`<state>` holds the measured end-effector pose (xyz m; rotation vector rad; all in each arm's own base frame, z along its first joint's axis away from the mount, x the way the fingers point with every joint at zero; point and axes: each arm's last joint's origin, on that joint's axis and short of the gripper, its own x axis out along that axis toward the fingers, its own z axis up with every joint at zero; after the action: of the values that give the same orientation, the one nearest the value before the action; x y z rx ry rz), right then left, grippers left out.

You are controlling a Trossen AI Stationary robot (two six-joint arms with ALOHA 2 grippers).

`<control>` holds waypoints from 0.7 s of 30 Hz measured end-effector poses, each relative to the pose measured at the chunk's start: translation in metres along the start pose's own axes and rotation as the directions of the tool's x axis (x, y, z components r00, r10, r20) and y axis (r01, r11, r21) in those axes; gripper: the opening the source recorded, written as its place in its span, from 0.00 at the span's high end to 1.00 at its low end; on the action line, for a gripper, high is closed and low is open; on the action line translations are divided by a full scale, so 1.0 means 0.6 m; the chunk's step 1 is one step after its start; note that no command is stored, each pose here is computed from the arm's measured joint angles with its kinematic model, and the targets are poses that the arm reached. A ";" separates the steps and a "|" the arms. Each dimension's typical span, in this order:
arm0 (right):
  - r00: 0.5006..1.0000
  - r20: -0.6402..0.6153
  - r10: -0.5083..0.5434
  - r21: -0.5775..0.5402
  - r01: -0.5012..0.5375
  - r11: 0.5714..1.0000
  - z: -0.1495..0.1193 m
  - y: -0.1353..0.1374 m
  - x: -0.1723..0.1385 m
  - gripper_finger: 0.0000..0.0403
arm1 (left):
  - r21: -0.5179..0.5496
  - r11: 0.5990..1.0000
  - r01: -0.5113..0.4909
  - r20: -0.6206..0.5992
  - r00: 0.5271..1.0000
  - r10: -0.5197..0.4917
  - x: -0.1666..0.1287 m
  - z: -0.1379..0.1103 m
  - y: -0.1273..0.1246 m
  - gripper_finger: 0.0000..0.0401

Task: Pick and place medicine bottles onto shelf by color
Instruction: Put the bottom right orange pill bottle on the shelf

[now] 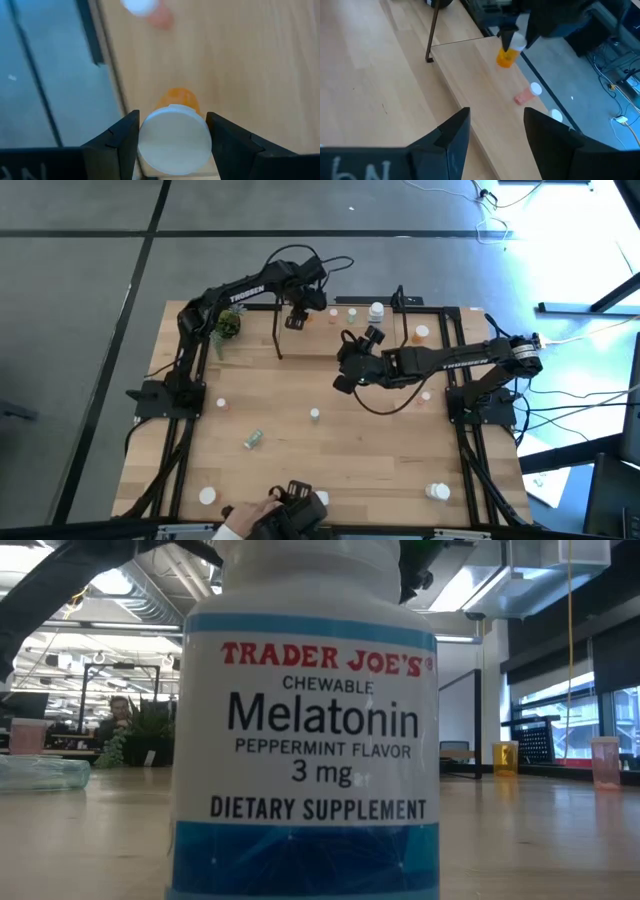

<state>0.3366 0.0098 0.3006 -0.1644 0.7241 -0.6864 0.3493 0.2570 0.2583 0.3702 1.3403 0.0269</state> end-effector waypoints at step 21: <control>0.993 -0.023 0.114 -0.004 -0.114 0.993 -0.001 0.006 0.000 0.53 | -0.004 1.000 0.010 -0.027 1.000 -0.010 0.015 -0.003 0.002 0.52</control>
<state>0.3378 0.0125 0.2990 -0.1192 0.7509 -0.5780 0.3501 0.2608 0.2496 0.3611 1.3690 0.0256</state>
